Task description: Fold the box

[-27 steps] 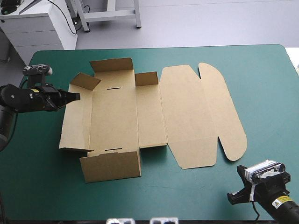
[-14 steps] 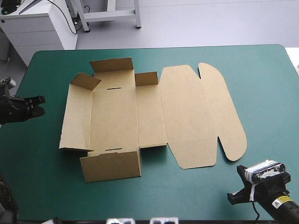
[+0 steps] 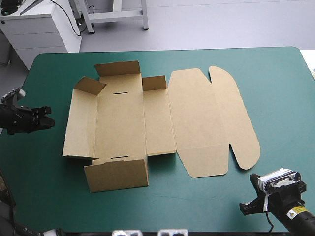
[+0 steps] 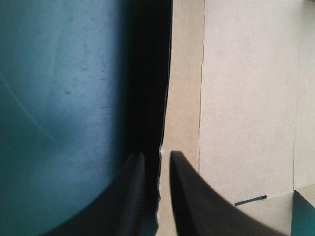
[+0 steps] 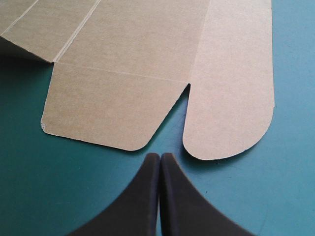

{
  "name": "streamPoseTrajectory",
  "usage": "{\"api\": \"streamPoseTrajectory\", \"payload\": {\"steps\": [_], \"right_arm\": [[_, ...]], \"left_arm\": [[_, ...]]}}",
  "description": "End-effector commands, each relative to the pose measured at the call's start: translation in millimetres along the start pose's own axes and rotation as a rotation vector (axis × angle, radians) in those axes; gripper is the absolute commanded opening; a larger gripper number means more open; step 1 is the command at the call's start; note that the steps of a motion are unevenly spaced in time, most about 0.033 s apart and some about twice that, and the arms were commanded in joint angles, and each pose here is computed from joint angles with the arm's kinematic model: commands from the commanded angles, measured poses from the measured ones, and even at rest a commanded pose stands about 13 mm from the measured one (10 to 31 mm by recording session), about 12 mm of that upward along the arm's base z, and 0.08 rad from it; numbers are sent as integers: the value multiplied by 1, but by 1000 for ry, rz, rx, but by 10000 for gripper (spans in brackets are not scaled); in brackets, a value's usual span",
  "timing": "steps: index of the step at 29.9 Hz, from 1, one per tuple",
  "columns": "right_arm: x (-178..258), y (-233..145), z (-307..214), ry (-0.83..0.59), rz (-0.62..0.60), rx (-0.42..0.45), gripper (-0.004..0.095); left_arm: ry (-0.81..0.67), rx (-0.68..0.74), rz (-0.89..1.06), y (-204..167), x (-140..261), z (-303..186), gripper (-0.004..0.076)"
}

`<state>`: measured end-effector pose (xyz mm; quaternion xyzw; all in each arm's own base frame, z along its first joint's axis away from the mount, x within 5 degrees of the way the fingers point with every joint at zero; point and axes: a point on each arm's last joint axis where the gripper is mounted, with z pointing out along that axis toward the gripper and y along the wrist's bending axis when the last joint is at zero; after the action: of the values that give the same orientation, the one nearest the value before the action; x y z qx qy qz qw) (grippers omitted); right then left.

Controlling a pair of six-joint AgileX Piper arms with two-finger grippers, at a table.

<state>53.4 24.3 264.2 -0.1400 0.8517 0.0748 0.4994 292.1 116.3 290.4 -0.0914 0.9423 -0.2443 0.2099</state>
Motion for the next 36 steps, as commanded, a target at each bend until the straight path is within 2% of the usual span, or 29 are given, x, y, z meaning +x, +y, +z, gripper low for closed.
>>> {"api": "streamPoseTrajectory", "payload": {"steps": [1,3,5,12,15,20,31,36], "right_arm": [[-14,-2,-4,-83,6,17,-20],[-14,-2,-4,-83,6,17,-20],[-14,-2,-4,-83,6,17,-20],[-13,-2,-4,-82,7,17,-20],[-13,-2,-4,-82,7,17,-20],[-13,-2,-4,-82,14,17,-20],[-13,-2,-4,-82,33,16,-20],[-13,-2,-4,-82,33,16,-20]], "left_arm": [[-5,69,10,-14,0,-11,338],[9,73,-23,-12,2,-8,435],[28,79,-38,-9,6,-3,469],[66,128,-53,-2,13,14,456],[55,166,-61,-6,9,20,456],[115,198,-46,-14,7,42,456],[190,212,-7,-30,6,80,452],[200,218,-1,-34,6,85,377]]}}
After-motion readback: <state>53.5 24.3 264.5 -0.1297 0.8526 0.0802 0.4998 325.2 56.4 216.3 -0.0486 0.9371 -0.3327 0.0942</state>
